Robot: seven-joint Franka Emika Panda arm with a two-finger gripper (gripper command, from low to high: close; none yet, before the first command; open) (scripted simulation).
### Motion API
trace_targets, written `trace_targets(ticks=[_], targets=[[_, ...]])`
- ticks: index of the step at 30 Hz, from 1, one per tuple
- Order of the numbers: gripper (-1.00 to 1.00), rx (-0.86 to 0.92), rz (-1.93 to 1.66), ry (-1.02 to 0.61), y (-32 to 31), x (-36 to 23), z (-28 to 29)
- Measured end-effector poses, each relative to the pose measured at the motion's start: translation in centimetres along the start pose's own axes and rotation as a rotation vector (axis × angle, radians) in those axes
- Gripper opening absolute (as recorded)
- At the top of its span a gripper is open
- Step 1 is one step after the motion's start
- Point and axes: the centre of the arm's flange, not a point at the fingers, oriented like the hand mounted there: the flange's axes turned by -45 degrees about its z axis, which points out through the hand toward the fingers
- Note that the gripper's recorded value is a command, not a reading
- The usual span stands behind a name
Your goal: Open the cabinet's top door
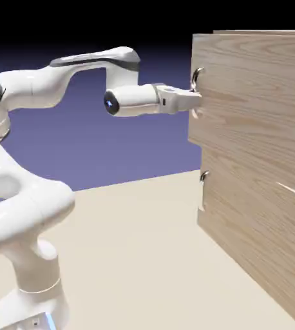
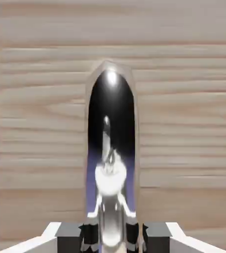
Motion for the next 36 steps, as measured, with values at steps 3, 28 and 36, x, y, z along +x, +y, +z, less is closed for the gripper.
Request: trace_targets(ticks=[3, 28, 36], targets=[[-1.00, 0.056, 0.000, 0.000, 0.9, 0.0, -2.6], [-1.00, 0.516, 0.000, 0.000, 13.3, 0.0, -21.1], [-1.00, 0.631, 0.000, 0.000, 17.6, 0.0, -24.8]])
